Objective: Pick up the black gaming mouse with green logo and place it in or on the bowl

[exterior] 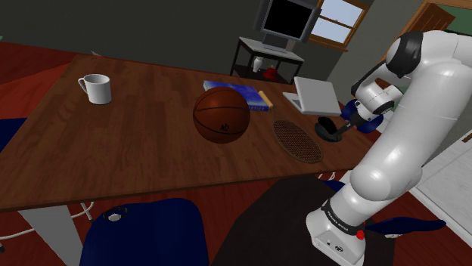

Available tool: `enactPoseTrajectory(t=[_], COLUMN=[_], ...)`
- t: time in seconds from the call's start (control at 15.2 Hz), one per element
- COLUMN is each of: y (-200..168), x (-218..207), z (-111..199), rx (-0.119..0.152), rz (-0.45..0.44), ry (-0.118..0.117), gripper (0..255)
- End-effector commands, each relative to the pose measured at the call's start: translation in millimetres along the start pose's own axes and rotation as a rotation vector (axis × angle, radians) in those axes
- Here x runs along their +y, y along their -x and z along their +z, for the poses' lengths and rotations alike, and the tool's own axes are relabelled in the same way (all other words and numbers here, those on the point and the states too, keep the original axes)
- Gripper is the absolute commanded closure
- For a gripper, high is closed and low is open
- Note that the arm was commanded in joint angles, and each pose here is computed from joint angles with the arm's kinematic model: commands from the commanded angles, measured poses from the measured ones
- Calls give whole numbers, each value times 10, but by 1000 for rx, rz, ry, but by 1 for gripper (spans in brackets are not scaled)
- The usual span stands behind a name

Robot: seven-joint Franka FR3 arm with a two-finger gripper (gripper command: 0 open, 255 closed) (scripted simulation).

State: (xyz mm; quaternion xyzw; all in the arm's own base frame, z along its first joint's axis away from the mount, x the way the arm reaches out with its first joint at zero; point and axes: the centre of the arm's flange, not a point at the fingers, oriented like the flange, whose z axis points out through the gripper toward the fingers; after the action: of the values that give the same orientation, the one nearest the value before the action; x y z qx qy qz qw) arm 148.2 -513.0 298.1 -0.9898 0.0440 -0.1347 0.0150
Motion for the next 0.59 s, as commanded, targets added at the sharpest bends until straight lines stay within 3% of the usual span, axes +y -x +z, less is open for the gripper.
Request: enactPoseTrajectory(t=[0.0,0.33,0.53], y=[0,-1,0], x=[1,0,0], z=[-1,-1,-397], rx=[0,0,0], rz=[0,0,0], ry=[0,0,0], gripper=[0,0,0])
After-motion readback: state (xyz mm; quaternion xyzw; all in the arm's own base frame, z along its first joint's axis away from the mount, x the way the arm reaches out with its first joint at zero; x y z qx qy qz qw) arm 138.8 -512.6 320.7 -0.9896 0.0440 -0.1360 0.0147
